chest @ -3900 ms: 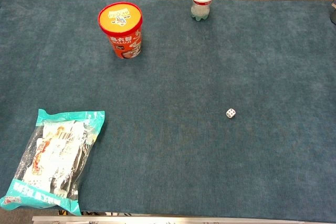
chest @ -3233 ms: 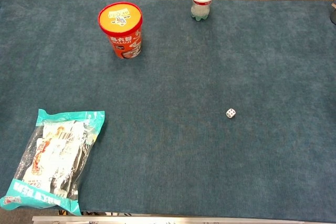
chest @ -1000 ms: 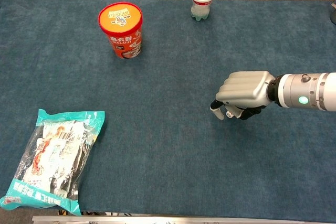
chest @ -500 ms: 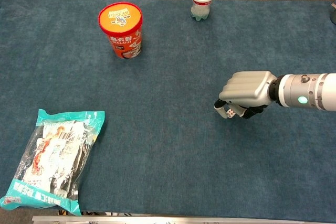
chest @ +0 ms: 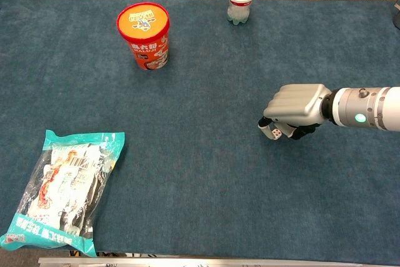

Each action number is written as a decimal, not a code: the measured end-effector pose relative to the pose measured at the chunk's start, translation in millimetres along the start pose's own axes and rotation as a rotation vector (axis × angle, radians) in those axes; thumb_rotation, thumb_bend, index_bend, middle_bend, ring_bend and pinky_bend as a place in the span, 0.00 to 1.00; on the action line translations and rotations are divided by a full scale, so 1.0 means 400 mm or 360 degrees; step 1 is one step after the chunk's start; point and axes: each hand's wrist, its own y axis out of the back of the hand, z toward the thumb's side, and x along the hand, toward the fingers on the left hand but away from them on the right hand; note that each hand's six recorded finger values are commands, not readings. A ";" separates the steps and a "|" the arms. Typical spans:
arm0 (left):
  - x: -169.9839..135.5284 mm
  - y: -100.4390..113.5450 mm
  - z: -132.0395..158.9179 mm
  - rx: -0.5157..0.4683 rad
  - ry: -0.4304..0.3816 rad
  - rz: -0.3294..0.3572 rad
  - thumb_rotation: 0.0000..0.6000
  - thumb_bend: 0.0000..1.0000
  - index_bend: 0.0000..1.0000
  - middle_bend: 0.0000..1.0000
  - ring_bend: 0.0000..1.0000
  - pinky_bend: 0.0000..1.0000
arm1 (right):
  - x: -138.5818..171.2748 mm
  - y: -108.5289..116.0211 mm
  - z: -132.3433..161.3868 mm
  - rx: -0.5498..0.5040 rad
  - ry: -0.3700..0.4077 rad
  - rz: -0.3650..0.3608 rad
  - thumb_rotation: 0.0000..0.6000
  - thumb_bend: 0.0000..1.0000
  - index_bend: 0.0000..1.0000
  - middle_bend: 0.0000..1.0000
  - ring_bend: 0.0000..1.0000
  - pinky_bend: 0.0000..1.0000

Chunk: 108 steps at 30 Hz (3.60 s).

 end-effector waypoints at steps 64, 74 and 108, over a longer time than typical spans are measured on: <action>-0.003 -0.010 0.006 0.0025 -0.0002 -0.0017 1.00 0.58 0.41 0.28 0.21 0.36 | 0.070 -0.062 -0.050 -0.0021 -0.0149 0.0042 1.00 1.00 0.42 0.88 0.82 0.79; -0.004 -0.009 0.006 0.0023 -0.0003 -0.0016 1.00 0.58 0.41 0.28 0.21 0.36 | 0.057 -0.067 -0.055 -0.0020 -0.0155 0.0062 1.00 1.00 0.42 0.88 0.82 0.79; -0.006 -0.005 0.005 0.0012 -0.0005 -0.0012 1.00 0.58 0.41 0.28 0.21 0.36 | 0.014 -0.009 -0.056 0.0012 -0.0165 -0.0113 1.00 1.00 0.42 0.88 0.82 0.79</action>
